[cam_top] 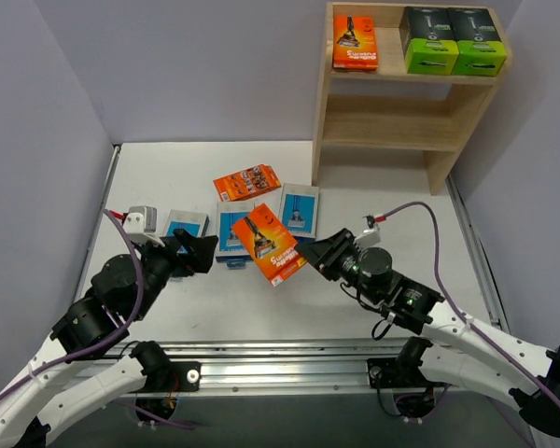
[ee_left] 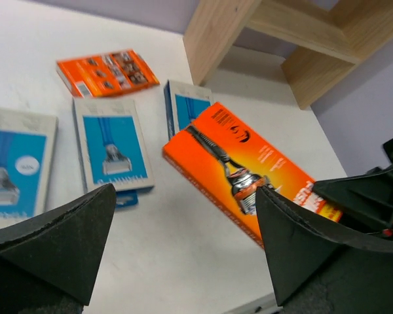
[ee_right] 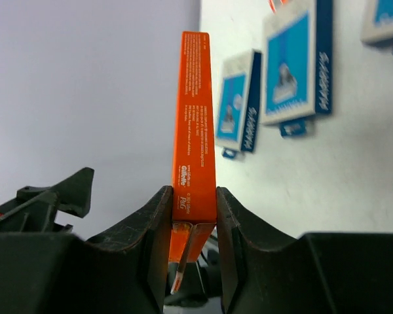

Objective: Place and organize the shaving razors onto the shelf
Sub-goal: Place the shaving razor onto shelf

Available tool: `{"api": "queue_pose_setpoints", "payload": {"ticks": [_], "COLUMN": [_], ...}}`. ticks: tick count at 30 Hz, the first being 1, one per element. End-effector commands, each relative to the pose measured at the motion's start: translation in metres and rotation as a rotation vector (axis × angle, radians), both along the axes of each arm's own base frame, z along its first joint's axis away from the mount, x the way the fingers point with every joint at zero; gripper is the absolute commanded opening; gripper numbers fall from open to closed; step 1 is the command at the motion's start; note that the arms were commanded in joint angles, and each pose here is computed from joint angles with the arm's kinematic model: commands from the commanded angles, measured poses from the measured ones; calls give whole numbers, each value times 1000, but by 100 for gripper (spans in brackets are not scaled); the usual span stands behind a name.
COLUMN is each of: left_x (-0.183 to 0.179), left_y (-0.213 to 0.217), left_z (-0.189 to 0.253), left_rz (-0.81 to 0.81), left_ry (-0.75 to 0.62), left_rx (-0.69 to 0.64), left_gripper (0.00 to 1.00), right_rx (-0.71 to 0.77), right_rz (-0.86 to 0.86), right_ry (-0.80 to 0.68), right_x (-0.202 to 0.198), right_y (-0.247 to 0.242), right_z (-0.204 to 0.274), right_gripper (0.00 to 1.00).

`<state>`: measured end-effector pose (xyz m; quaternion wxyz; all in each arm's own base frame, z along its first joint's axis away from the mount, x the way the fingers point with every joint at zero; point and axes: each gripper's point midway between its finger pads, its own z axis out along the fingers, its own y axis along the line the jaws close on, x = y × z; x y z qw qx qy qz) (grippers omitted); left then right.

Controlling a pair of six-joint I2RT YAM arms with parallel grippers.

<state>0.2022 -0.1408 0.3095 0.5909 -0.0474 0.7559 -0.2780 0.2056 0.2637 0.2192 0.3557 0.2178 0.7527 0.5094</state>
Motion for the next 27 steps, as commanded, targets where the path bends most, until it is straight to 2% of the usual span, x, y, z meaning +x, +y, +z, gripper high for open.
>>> {"api": "queue_pose_setpoints", "payload": {"ticks": [1, 3, 4, 6, 12, 18, 23, 26, 27], "left_x": [17, 20, 25, 33, 52, 73, 72, 67, 63], "left_y": [17, 21, 21, 26, 30, -2, -2, -1, 1], "left_z": [46, 73, 76, 94, 123, 88, 64, 54, 63], "left_rz": [71, 70, 86, 126, 222, 126, 123, 98, 111], "left_ry": [-149, -231, -241, -291, -414, -412, -412, -415, -444], "left_rx": [152, 231, 273, 335, 424, 587, 588, 583, 534], "left_gripper": [95, 94, 94, 94, 94, 94, 94, 97, 90], "right_rx": [-7, -57, -39, -62, -37, 2, -10, -5, -5], "right_rz": [-10, -30, -33, -63, -136, -197, -259, -314, -347], "right_ry": [-144, -171, -209, -247, -375, -472, -510, -527, -524], "right_x": [19, 34, 40, 53, 82, 102, 121, 134, 141], "right_y": [-2, -7, -7, -17, -36, -56, -74, -94, -106], "right_z": [70, 83, 112, 134, 224, 286, 311, 322, 323], "right_gripper": [0, 0, 0, 0, 0, 0, 0, 0, 0]}}
